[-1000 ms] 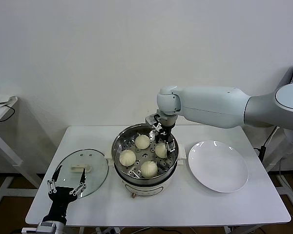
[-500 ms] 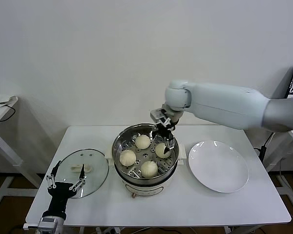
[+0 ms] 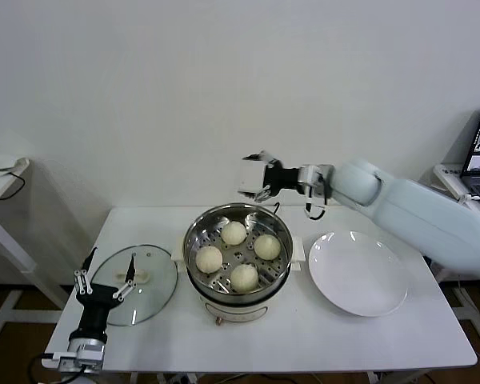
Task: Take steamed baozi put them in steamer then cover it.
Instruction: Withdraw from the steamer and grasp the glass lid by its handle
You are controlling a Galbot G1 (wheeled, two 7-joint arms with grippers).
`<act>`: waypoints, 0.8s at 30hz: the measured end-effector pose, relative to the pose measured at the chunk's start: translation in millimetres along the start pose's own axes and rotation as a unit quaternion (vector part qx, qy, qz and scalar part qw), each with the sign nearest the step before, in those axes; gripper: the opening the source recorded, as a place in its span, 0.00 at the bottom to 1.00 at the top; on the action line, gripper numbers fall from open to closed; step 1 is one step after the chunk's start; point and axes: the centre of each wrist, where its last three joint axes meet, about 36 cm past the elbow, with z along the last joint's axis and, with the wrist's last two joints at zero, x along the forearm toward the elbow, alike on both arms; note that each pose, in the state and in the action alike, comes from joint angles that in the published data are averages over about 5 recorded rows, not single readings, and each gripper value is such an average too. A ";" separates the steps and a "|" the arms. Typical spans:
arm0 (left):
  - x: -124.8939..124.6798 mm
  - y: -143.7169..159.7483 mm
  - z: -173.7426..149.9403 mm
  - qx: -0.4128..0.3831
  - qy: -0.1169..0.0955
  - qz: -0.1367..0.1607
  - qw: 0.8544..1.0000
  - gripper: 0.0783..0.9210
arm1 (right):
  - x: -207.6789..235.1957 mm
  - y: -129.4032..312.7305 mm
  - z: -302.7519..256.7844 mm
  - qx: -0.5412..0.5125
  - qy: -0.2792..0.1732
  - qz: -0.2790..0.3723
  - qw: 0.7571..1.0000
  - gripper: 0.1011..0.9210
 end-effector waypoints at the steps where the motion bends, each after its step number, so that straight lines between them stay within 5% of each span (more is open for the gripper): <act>1: -1.5 0.2 2.5 -0.013 -0.002 0.000 1.000 0.88 | 6.9 5.7 7.1 -0.017 -0.008 0.038 0.999 0.88; 11: -4.7 1.6 44.3 -0.196 -0.008 0.033 0.980 0.88 | 77.3 77.6 72.2 -0.171 -0.019 0.309 0.935 0.88; 24: 1.1 -13.3 92.7 -0.392 -0.026 0.081 0.916 0.88 | 157.1 189.1 117.8 -0.280 0.027 0.461 0.841 0.88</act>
